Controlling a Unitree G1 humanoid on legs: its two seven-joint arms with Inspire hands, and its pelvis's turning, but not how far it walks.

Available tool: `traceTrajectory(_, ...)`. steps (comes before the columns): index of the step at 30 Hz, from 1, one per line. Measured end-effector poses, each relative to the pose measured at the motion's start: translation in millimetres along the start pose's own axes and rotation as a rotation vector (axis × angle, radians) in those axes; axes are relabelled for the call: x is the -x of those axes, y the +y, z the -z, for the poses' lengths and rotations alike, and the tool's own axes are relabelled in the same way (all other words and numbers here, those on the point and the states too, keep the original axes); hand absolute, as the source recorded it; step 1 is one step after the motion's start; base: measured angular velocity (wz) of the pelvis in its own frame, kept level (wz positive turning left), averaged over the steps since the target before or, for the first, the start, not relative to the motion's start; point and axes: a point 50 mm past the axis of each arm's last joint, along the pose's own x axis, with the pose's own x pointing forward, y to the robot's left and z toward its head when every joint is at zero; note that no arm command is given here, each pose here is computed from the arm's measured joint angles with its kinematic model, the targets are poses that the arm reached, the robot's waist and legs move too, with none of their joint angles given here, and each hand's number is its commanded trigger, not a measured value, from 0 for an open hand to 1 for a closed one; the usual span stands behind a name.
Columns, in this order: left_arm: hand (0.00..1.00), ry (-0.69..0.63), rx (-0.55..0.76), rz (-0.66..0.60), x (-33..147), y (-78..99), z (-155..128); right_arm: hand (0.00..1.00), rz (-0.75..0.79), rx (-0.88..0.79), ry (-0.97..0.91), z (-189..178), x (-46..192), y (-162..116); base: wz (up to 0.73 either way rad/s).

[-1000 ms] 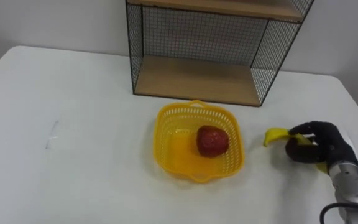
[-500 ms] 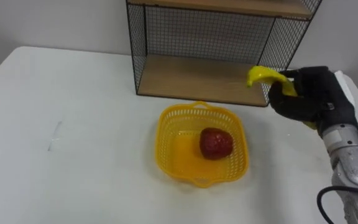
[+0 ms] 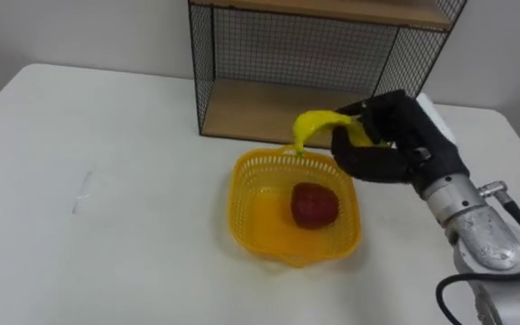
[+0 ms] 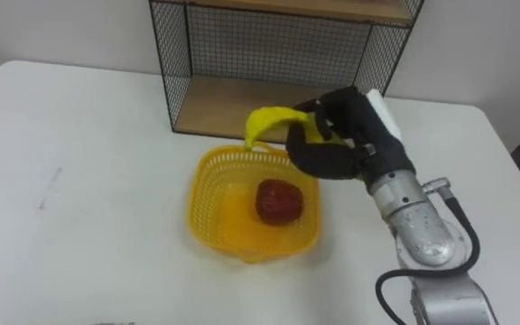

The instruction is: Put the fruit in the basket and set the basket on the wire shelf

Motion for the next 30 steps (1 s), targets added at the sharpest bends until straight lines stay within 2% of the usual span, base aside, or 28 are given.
traceTrajectory(5,0.0,-0.011,0.008,0.02,-0.2,-0.4,-2,1.0,-0.108,-0.001,-0.008,-2,-1,12,0.0)
traceTrajectory(6,0.0,-0.011,0.001,0.022,-0.1,-0.4,-2,0.92,-0.134,0.0,-0.014,-3,-1,15,0.0)
traceTrajectory(7,0.0,-0.012,-0.011,0.023,-0.2,-0.1,-2,0.45,-0.159,0.001,-0.021,-5,-1,18,0.0)
traceTrajectory(8,0.0,-0.012,-0.013,0.023,-0.2,0.0,-2,0.1,-0.172,0.001,-0.025,-6,-1,20,0.0)
traceTrajectory(9,0.0,-0.013,-0.019,0.024,-0.2,-0.2,-2,0.0,-0.195,0.002,-0.033,-8,-1,23,0.0)
traceTrajectory(19,0.0,-0.042,-0.069,0.023,-1.4,1.5,-13,0.0,-0.302,0.08,0.015,-2,1,36,0.0)
traceTrajectory(30,0.0,-0.046,-0.089,0.022,-1.6,2.6,-14,0.0,-0.337,0.128,0.066,3,2,38,0.0)
